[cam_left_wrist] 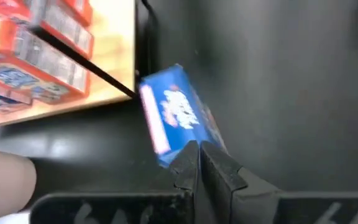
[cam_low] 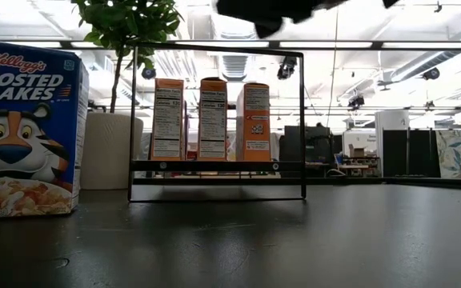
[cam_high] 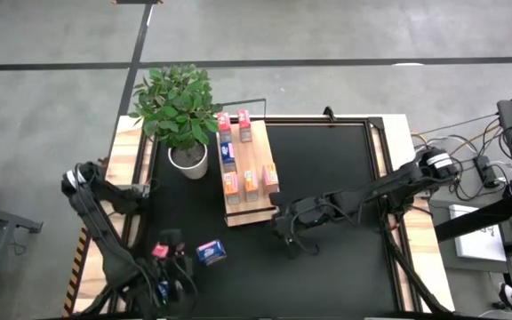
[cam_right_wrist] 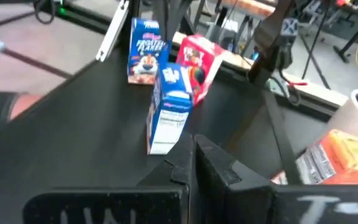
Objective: Stack cereal on shelf
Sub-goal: Put the bottom blue cereal box on the shelf aligned with the other blue cereal box
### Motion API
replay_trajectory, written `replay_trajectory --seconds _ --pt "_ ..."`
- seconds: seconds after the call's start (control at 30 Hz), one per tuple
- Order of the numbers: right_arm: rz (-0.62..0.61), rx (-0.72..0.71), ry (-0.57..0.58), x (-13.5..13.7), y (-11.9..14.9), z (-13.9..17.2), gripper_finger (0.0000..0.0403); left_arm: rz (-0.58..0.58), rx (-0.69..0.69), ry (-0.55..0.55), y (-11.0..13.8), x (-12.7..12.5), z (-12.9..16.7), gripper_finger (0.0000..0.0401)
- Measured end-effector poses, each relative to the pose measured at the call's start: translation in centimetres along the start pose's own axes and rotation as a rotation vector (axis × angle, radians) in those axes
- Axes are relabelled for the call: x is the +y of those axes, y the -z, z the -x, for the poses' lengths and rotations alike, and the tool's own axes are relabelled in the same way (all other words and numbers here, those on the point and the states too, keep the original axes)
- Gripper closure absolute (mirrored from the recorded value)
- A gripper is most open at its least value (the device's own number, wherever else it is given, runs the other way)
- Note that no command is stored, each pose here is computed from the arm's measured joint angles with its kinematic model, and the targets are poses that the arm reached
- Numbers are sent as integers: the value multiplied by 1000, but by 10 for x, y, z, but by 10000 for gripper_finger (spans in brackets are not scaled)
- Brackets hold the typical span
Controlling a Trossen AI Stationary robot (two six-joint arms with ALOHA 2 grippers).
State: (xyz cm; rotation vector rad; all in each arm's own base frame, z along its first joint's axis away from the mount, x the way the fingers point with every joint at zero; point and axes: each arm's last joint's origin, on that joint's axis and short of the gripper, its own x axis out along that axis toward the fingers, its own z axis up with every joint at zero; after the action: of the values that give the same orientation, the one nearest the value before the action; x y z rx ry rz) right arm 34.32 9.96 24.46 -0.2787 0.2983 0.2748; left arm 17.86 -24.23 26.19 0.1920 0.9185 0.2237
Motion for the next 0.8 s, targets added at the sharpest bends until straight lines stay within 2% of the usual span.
replay_trajectory --seconds 0.1,0.4,0.8 --pt "1 -6 -2 1 -4 -17 394 -33 17 -12 10 -8 -4 401" --pt "20 -13 0 1 -18 -68 394 -28 19 -20 34 -14 -7 401" --pt "28 13 1 -2 -39 -111 394 -75 -6 -101 51 -9 -22 401"
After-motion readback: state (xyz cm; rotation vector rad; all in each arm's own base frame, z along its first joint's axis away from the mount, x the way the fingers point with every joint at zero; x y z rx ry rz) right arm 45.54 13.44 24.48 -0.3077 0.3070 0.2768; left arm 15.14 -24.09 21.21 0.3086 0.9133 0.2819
